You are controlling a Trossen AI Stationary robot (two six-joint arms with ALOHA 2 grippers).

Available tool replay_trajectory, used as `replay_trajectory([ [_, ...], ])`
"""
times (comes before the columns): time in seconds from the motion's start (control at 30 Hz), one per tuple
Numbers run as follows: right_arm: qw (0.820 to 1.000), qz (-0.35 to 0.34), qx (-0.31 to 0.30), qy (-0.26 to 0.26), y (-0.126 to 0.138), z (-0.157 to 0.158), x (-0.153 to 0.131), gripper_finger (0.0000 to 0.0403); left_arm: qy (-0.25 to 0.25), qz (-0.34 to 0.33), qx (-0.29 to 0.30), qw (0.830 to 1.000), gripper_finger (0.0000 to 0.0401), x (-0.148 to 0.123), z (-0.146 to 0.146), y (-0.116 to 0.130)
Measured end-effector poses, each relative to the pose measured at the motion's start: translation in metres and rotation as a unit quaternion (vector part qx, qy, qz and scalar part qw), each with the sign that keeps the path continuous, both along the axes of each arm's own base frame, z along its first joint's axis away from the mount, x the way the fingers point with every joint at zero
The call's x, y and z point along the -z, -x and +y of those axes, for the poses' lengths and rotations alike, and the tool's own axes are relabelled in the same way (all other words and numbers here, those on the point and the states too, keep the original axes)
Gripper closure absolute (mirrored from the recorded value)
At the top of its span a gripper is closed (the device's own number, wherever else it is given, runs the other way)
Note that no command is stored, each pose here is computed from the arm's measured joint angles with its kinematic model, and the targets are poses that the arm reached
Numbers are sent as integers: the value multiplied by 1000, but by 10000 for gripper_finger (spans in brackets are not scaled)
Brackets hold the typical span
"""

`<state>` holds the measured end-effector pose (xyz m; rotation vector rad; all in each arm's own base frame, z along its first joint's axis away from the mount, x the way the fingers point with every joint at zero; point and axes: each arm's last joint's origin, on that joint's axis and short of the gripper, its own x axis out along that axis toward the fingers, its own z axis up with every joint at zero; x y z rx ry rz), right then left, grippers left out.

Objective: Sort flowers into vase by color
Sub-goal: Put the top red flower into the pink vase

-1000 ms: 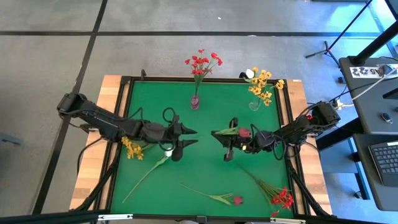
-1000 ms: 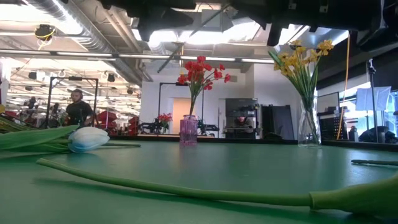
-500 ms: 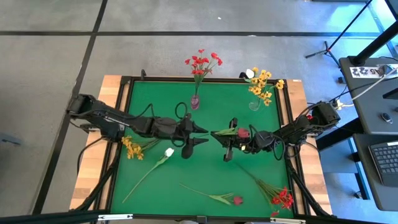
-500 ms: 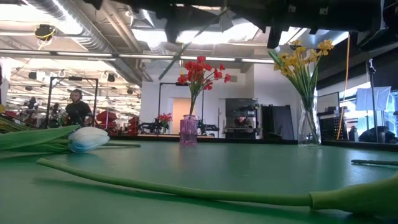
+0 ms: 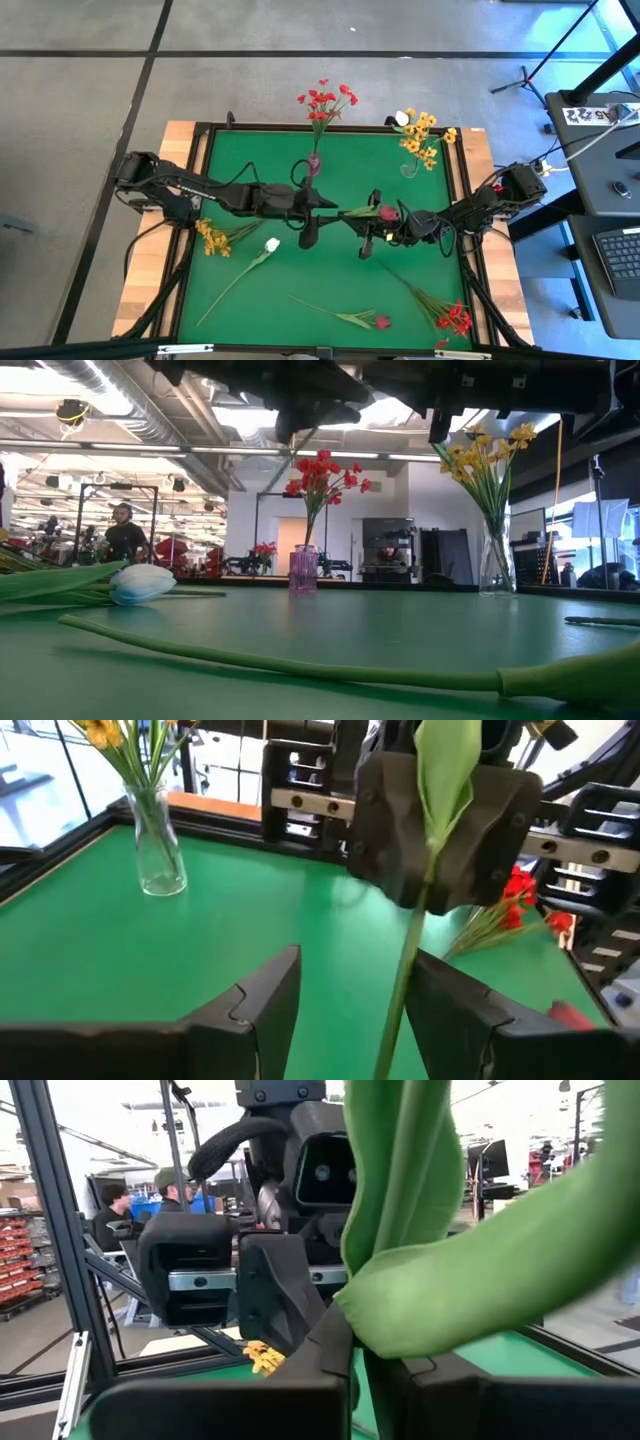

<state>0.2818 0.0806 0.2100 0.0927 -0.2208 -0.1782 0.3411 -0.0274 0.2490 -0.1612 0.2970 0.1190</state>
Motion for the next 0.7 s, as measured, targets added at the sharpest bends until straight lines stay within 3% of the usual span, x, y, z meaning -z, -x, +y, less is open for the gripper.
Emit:
replay_trajectory([
  [0.57, 1000, 8, 0, 3, 0, 0, 2, 389, -11, 8, 8, 1000, 362, 1, -5, 1],
  [0.7, 1000, 9, -1, 3, 0, 0, 2, 388, -17, 7, 12, 1000, 370, 1, -8, 1],
])
